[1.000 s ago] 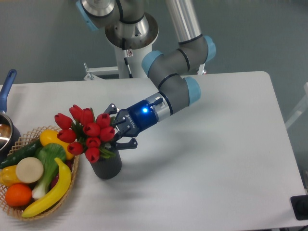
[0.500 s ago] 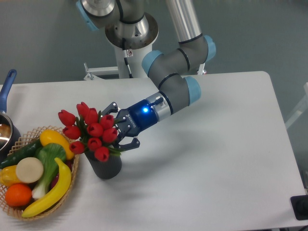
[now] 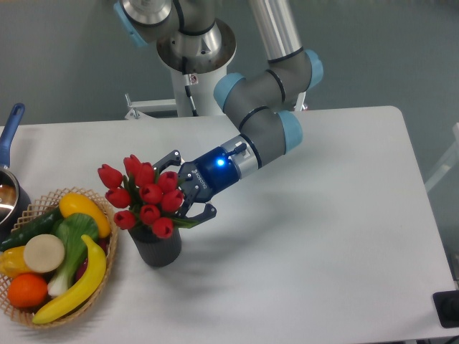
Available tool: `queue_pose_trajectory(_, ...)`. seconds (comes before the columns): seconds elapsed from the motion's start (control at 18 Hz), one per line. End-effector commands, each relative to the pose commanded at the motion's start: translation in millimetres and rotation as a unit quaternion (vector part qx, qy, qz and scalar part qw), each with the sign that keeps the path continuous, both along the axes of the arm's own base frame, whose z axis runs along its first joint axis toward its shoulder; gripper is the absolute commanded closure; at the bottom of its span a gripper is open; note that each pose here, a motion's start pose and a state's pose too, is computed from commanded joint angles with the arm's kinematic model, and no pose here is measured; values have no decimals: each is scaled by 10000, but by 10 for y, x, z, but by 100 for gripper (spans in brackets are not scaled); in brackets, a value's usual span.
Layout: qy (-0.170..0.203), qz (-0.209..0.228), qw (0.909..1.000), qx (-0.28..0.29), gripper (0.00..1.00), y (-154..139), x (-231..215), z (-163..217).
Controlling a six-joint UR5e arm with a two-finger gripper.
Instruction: Insert the flowers into the vase
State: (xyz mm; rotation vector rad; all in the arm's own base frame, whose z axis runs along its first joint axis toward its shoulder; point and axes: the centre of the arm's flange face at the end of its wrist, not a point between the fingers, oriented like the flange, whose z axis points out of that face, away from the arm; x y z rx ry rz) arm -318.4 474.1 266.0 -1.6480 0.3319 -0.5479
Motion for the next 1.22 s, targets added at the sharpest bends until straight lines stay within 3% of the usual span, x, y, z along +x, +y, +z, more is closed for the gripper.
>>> queue_pose_trajectory(0.61, 363, 15, 9989, -306, 0, -121, 157, 132)
queue_pose_trajectory(0.94, 1090, 280, 9907, -770, 0, -333, 53, 415)
queue_pose_trajectory(1.22, 1706, 483, 9761, -1254, 0, -558, 127, 609)
